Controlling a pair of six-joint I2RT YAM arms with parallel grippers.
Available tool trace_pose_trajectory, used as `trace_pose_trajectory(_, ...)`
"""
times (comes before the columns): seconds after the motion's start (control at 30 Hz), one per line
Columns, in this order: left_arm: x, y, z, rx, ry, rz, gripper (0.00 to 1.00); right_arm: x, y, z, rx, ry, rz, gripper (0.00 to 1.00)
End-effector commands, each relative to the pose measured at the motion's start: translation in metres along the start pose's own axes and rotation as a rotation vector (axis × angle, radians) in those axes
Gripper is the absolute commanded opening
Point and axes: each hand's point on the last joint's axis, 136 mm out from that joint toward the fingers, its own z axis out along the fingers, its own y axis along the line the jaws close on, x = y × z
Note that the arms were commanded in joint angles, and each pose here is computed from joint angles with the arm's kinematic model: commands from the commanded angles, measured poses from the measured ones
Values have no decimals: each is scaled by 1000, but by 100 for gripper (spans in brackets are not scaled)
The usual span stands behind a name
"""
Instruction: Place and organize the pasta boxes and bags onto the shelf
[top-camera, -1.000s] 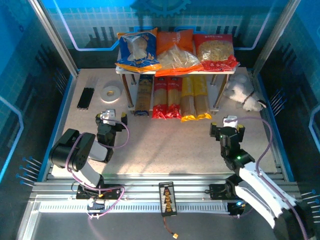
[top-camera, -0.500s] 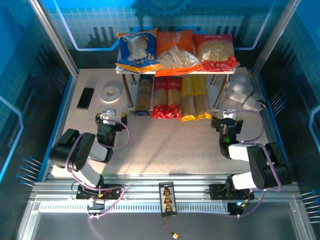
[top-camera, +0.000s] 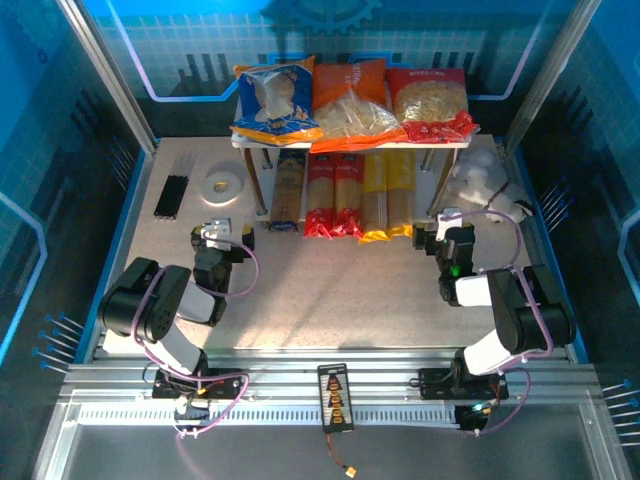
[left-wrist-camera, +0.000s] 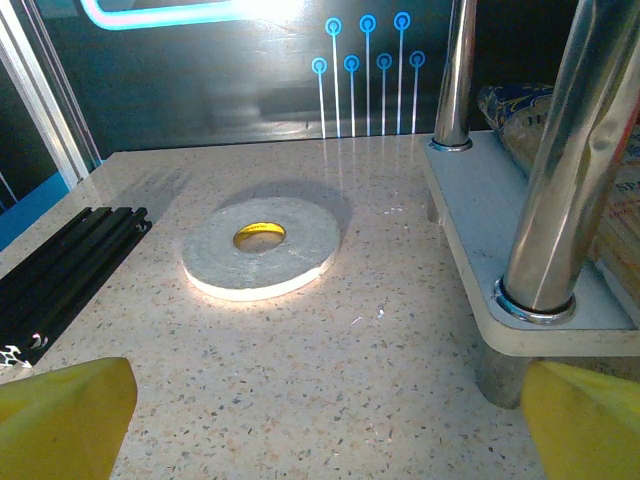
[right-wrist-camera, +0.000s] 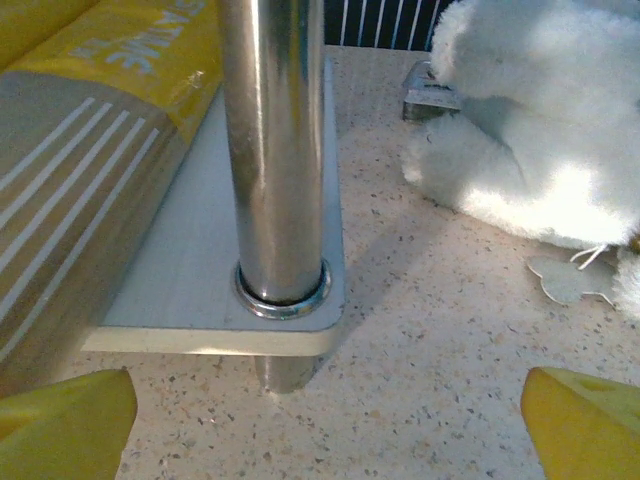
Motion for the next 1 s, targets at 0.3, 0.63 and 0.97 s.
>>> trace_pose_trajectory(0.3,-2,0,-2,12,-19,-1,99,-16,8,2,-27,-56,-21,100)
trace_pose_trajectory(0.63,-2,0,-2,11,-19,-2,99,-16,9,2,-29,-55,-22,100)
trace_pose_trajectory(0.97,-2,0,-2,11,-18,-1,99,-16,8,2,-28,-54,-23,100)
